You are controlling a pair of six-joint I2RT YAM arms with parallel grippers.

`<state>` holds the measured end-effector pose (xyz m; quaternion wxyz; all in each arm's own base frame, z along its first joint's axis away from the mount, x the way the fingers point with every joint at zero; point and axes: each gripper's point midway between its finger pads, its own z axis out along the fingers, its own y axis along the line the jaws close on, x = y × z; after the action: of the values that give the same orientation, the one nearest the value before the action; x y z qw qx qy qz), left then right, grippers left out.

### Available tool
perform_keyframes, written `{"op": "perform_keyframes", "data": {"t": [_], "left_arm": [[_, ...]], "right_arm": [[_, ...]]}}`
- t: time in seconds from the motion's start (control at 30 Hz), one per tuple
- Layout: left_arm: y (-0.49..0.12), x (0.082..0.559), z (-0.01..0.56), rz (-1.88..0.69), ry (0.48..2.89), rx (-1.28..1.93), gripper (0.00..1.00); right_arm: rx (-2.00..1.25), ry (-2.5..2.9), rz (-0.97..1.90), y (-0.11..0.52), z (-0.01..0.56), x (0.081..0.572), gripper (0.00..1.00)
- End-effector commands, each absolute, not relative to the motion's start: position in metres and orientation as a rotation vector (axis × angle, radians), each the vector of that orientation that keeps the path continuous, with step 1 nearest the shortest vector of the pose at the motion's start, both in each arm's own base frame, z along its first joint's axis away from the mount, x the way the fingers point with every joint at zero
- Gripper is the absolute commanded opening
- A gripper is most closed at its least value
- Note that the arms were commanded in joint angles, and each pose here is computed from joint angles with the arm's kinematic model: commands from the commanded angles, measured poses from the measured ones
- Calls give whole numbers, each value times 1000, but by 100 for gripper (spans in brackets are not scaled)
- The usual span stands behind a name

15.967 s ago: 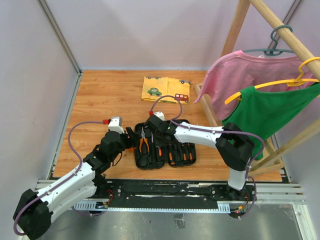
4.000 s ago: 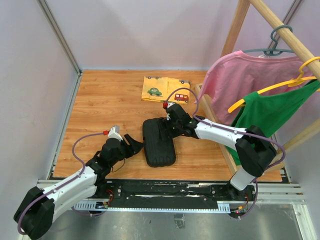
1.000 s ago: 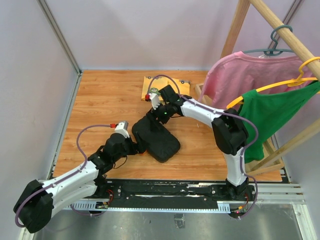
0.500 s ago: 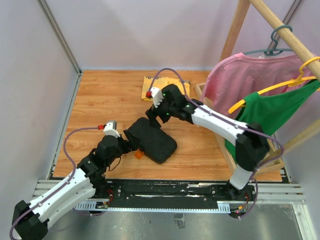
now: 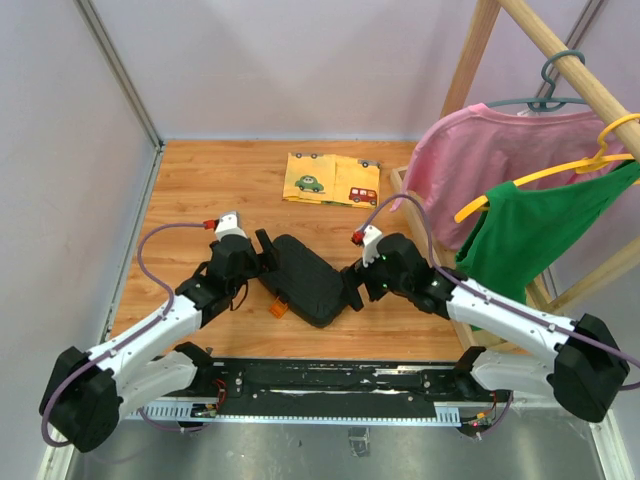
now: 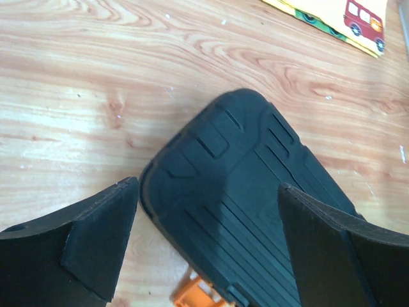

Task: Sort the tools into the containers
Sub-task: Adjust the storage box at the center of the board.

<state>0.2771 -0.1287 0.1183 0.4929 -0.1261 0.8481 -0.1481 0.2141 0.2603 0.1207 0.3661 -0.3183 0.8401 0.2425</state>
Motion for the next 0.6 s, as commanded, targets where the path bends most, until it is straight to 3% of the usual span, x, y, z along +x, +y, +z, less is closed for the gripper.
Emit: {"op": "perform_keyframes", "data": {"t": [0.0, 0.3, 0.57], "left_arm": [[-124, 304, 125, -315, 2018, -277, 94], [-137, 319, 107, -372, 2051, -181, 95], [-169, 302, 100, -585, 2059, -41, 92]], "right_arm": [[-700, 2172, 747, 265, 114, 188, 91], [-646, 2222, 817, 289, 84, 161, 90], [-546, 2309, 797, 295, 69, 165, 88]]}}
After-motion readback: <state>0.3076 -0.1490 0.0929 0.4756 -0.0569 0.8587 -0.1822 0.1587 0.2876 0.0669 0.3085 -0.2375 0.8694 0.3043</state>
